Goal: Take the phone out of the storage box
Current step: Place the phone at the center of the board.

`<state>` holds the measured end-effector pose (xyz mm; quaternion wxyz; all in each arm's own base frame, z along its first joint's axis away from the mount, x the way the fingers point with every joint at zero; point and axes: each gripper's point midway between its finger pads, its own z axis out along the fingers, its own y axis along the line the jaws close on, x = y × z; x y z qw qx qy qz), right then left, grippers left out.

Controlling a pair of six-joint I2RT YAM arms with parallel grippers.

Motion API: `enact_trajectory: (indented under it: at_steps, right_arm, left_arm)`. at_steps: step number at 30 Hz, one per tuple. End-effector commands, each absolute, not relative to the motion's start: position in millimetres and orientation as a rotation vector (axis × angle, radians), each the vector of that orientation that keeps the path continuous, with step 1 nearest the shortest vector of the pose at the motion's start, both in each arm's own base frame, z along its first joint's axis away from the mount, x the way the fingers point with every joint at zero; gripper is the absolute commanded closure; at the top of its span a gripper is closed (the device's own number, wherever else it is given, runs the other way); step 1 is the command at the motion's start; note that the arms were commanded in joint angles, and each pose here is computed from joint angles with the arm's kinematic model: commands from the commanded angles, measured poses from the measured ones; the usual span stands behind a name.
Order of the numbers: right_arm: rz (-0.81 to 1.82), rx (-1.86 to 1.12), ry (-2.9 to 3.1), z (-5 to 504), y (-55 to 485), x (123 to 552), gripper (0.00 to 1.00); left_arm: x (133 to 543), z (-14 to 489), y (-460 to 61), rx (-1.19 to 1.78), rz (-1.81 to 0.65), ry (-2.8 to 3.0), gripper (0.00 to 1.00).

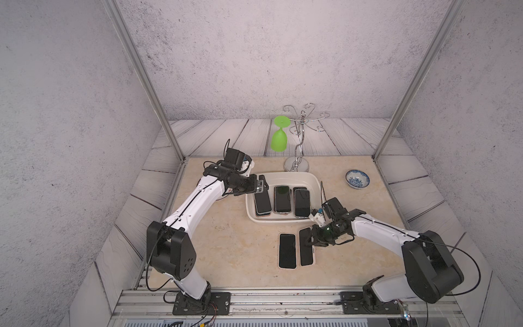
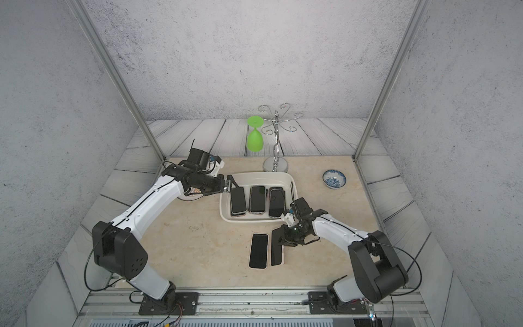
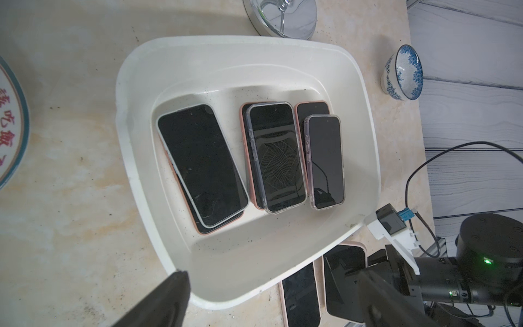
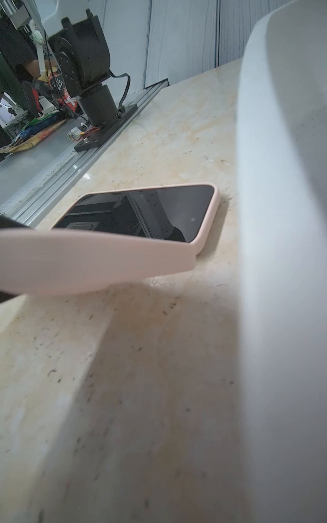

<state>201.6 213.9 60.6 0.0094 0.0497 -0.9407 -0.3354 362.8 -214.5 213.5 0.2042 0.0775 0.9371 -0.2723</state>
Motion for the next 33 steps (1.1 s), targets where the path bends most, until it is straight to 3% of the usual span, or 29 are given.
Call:
enact_trajectory:
  at_steps: [1,22,23,28,31,33]
  right_arm:
    - [-1.108,0.121,-2.877,57.8,219.5,196.9,1.00]
    - [-0.980,0.051,-2.815,32.9,198.0,158.4,1.00]
    - [-0.978,0.052,-2.812,32.0,197.6,156.8,0.97]
    - [-0.945,0.060,-2.809,27.6,193.7,152.9,0.61]
    - [-0.897,0.076,-2.838,28.6,188.6,154.4,0.48]
    - [-0.885,0.089,-2.844,31.3,187.5,155.2,0.46]
  left_arm:
    - [364.7,205.9,-213.1,0.229,-0.732,2.622,0.02]
    - [363.5,188.7,-211.9,0.215,-0.721,2.666,0.01]
    - [363.4,188.6,-212.1,0.217,-0.721,2.664,0.01]
    - [362.9,185.4,-212.7,0.217,-0.723,2.674,0.01]
    - [363.1,181.6,-212.3,0.211,-0.721,2.685,0.01]
    - [363.2,180.3,-212.5,0.211,-0.720,2.690,0.01]
